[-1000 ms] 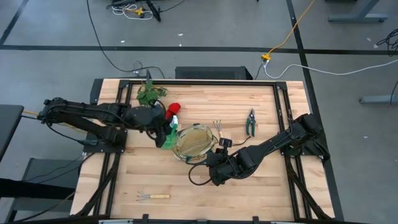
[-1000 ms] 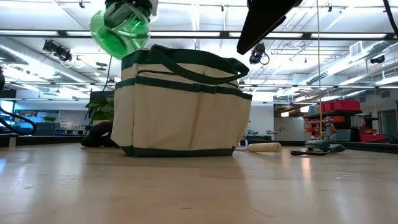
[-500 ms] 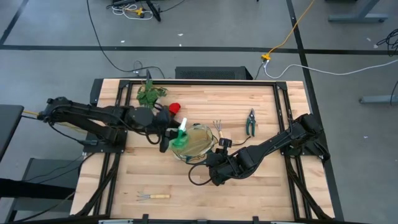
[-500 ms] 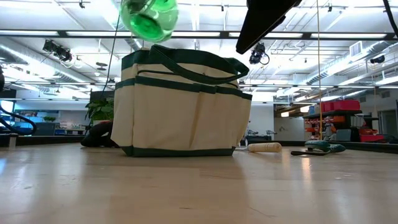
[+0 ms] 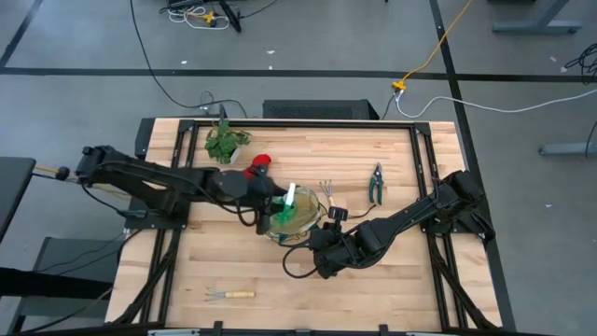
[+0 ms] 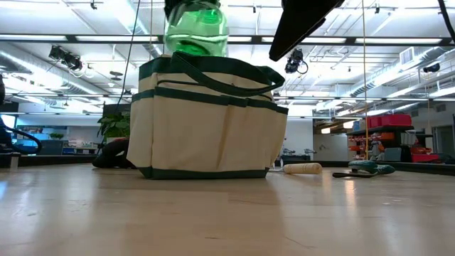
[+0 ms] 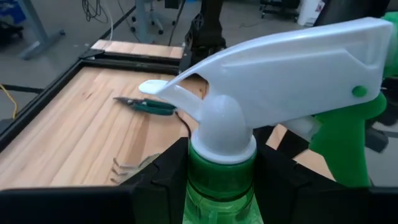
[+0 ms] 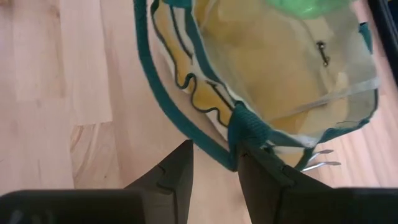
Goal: Pick & Place Garden tools in Gardening bag
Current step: Put the spray bottle into the gardening bag
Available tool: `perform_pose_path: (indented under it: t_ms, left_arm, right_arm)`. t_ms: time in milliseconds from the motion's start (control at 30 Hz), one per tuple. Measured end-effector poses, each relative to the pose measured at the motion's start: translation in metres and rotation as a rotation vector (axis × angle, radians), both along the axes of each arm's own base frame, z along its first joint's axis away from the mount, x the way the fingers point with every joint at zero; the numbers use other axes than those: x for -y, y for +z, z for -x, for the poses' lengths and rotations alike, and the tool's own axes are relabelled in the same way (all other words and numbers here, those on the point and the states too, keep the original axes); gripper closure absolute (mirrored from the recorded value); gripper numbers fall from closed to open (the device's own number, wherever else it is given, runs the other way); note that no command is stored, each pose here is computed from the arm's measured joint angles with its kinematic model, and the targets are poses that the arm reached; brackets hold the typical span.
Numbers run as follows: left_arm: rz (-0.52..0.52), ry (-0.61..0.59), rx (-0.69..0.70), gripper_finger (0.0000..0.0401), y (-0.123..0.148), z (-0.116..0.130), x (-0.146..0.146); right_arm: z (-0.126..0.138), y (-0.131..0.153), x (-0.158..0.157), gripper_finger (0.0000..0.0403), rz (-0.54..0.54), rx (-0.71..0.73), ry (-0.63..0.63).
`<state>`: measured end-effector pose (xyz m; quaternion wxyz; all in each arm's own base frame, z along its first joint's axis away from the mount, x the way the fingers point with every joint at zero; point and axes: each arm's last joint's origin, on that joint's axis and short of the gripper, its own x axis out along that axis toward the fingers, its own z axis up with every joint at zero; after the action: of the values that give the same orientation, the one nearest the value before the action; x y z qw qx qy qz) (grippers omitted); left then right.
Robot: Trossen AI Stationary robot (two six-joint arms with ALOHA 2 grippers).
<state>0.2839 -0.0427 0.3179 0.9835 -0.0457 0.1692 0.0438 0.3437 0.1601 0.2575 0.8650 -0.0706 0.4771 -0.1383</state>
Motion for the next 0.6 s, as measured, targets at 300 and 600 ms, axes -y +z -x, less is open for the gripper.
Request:
perform_pose_path:
  t_ms: [300, 600]
  left_arm:
    - [-0.04, -0.015, 0.018, 0.0255, -0.003, -0.004, 0.001]
    - [-0.017, -0.013, 0.056, 0.0255, -0.033, 0.007, -0.002]
  right_arm:
    - [0.0, 0.0, 0.001, 0.0277, 0.015, 0.001, -0.004]
    - [0.0, 0.0, 0.001, 0.0277, 0.015, 0.001, -0.004]
